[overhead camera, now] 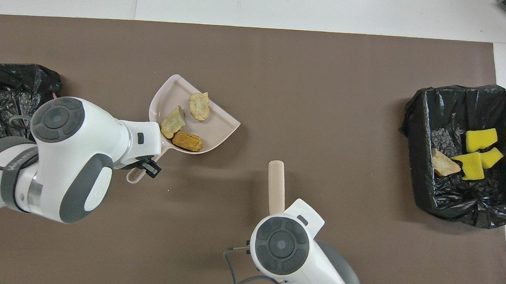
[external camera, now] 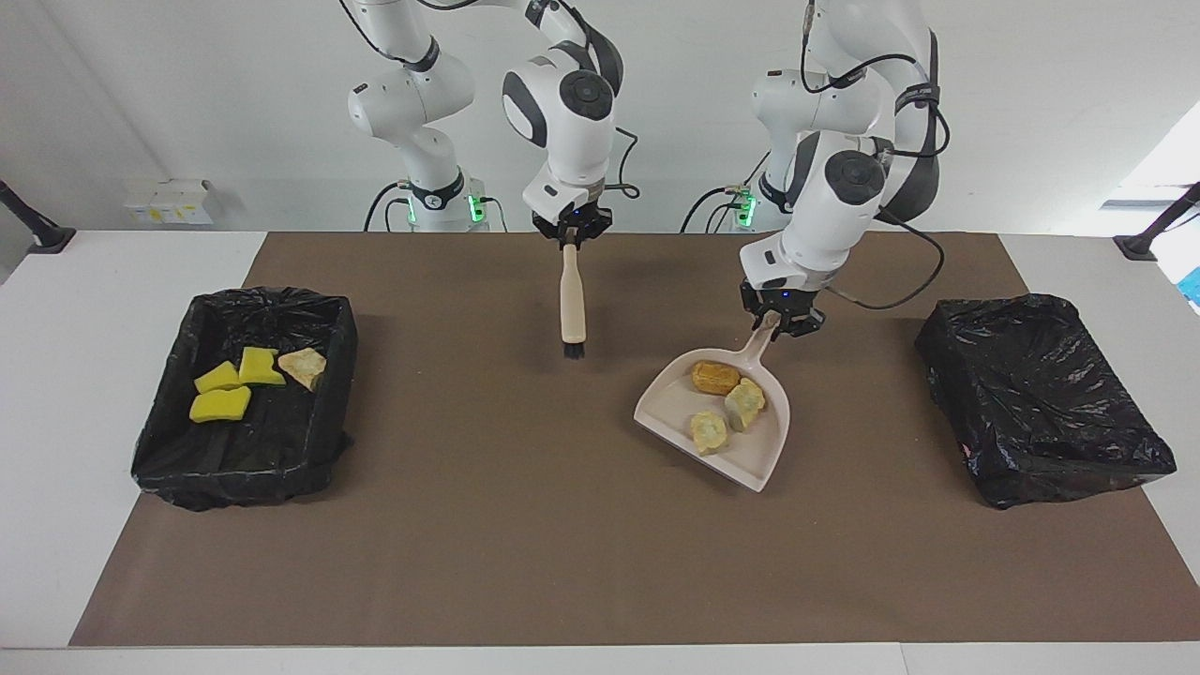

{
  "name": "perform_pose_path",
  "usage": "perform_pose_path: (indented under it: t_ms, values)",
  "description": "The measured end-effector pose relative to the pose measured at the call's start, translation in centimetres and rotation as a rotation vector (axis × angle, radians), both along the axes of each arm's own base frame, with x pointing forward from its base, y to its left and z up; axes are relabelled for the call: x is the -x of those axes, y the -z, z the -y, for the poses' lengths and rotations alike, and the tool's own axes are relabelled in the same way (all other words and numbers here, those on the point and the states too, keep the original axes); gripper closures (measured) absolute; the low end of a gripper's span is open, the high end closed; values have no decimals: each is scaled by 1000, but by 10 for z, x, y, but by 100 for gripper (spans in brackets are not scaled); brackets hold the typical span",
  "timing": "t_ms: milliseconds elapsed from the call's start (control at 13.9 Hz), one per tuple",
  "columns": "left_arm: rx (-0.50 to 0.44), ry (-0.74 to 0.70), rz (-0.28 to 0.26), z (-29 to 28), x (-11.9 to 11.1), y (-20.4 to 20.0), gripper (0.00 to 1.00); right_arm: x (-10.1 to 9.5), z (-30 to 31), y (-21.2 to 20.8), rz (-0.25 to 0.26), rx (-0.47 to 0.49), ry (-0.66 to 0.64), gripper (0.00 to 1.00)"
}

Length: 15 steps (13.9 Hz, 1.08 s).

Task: Sweep and dump trash in bin
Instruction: 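Carry the loaded dustpan to the bin and tip it with the left gripper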

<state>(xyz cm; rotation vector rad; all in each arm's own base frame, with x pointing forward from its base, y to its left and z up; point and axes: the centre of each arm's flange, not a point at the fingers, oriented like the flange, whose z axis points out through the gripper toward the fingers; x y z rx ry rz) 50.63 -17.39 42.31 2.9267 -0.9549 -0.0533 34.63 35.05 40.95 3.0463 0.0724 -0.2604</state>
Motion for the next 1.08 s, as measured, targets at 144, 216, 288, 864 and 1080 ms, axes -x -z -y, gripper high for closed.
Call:
perform_pose_path:
  t_ms: [144, 216, 288, 864, 1080]
  values:
    - [2, -63, 9, -35, -5, -20, 68, 22, -28, 16, 29, -15, 1, 74]
    - [0, -92, 2, -51, -6, -28, 68, 28, -39, 27, 32, -16, 2, 74]
    - [-2, -129, -9, -71, -9, -37, 68, 35, -50, 41, 29, -14, 0, 74]
    - [4, -386, -58, -236, -16, -90, 68, 40, -70, 72, 9, -31, 14, 70]
    - [18, -348, -36, -319, -1, -96, 68, 39, -73, 66, -1, -39, 24, 55]
